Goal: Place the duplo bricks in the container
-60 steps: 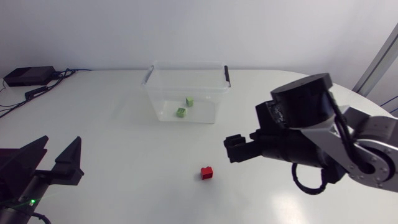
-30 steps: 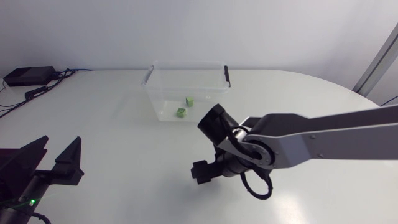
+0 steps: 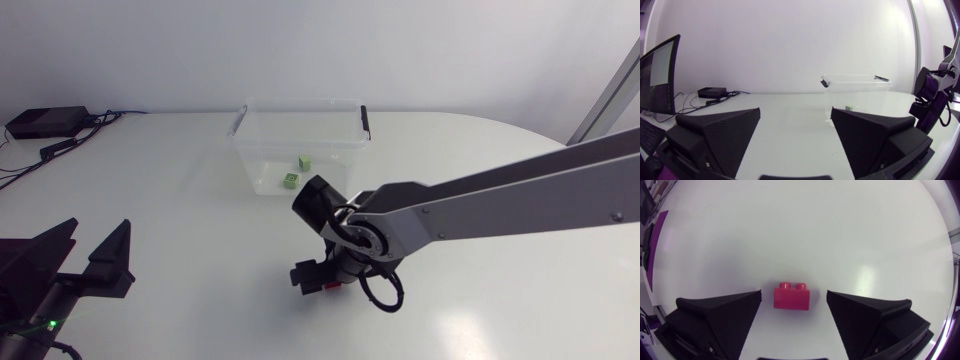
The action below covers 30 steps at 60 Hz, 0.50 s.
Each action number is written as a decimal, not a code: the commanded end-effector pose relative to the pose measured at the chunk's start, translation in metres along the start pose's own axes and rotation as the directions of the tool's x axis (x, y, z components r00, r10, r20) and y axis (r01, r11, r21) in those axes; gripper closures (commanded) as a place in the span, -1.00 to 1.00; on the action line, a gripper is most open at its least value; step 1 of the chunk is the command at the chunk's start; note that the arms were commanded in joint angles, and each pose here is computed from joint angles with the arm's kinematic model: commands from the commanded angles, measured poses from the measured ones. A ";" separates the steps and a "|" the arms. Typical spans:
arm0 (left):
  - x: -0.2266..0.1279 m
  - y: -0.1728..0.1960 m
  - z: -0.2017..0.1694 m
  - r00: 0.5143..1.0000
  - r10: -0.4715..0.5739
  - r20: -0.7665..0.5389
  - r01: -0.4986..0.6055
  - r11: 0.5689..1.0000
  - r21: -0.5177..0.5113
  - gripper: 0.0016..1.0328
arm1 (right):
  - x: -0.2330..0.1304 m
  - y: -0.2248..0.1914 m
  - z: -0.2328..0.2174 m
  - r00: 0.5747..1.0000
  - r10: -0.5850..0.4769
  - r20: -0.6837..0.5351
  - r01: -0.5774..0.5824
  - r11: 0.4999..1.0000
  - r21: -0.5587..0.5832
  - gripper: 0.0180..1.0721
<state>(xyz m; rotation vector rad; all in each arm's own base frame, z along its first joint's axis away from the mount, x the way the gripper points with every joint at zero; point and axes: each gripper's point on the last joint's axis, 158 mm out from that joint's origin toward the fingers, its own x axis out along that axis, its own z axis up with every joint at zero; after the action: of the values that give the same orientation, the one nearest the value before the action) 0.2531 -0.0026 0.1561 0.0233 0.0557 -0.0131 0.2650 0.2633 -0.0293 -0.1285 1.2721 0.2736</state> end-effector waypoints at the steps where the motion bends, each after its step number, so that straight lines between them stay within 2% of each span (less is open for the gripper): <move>1: 0.001 0.000 -0.005 1.000 0.000 -0.001 0.000 1.000 0.007 -0.92 | 0.000 0.006 0.010 1.000 0.001 0.020 -0.001 1.000 0.020 -0.17; 4: 0.001 0.000 -0.005 1.000 0.000 -0.001 0.000 1.000 0.007 -0.92 | -0.001 0.004 0.019 0.998 -0.022 0.066 0.024 1.000 -0.018 0.41; 5: 0.001 0.000 -0.005 1.000 0.000 -0.001 0.000 1.000 0.007 -0.92 | -0.002 0.004 0.023 0.996 -0.028 0.082 0.031 0.999 -0.034 0.51; 12: 0.001 0.000 -0.005 1.000 0.000 -0.001 0.000 1.000 0.007 -0.92 | -0.003 0.002 0.025 0.994 -0.046 0.096 0.052 0.996 -0.069 0.64; 30: 0.001 0.000 -0.005 1.000 0.000 -0.001 0.000 1.000 0.007 -0.92 | 0.000 -0.002 0.023 0.996 -0.065 0.060 0.069 0.996 -0.059 0.65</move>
<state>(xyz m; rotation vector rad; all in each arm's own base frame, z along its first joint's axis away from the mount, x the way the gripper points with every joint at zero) 0.2531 -0.0026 0.1561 0.0233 0.0557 -0.0131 0.2858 0.2664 -0.0191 -0.1913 1.1916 0.2594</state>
